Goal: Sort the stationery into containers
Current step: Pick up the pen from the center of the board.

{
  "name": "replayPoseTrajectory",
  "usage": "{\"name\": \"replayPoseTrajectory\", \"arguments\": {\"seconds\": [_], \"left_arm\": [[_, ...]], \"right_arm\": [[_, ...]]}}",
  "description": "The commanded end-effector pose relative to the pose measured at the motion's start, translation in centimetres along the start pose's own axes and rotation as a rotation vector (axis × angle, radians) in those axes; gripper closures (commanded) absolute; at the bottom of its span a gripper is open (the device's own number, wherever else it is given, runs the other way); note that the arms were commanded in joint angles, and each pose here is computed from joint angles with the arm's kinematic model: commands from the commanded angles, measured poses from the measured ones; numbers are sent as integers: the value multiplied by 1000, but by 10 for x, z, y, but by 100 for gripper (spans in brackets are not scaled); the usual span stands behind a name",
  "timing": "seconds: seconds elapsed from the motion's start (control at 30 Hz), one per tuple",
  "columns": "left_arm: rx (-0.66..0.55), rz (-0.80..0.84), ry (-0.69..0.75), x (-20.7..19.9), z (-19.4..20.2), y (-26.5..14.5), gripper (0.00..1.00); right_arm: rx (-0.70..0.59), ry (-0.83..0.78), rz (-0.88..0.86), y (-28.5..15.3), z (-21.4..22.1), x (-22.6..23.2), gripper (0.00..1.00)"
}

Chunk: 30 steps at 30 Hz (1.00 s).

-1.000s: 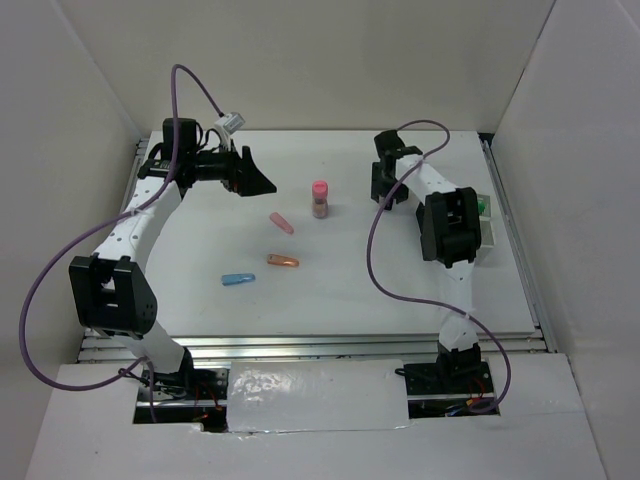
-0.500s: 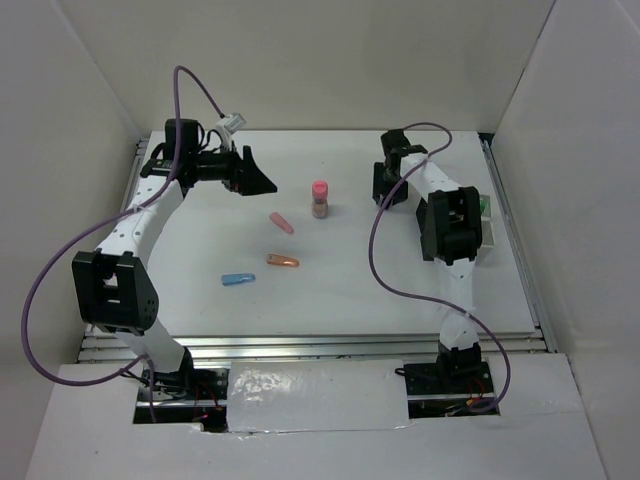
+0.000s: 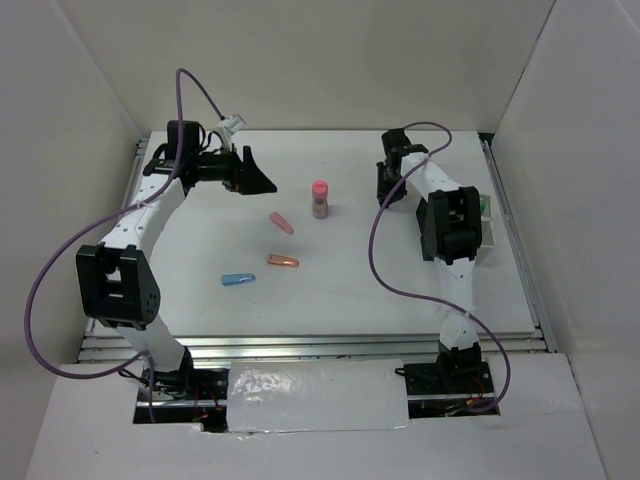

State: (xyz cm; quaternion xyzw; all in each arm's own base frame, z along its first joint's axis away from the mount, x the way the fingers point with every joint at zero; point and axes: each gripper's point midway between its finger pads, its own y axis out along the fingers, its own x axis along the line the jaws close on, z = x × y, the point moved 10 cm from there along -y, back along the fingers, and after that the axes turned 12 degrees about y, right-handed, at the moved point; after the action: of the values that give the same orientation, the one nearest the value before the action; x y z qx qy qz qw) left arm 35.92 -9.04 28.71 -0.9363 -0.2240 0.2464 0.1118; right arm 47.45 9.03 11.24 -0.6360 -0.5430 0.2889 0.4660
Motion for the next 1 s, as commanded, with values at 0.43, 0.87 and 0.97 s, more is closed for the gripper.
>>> {"name": "replayPoseTrajectory", "arguments": {"seconds": [0.43, 0.87, 0.97], "left_arm": [[-58, 21, 82, -16, -25, -15, 1], [-81, 12, 120, -51, -17, -37, 1], [-82, 34, 83, -60, -2, -37, 1]], "right_arm": [[48, -50, -154, -100, 46, 24, 100], [73, -181, -188, -157, 165, -1, 100], [-28, -263, -217, -180, 169, 1, 100]]}}
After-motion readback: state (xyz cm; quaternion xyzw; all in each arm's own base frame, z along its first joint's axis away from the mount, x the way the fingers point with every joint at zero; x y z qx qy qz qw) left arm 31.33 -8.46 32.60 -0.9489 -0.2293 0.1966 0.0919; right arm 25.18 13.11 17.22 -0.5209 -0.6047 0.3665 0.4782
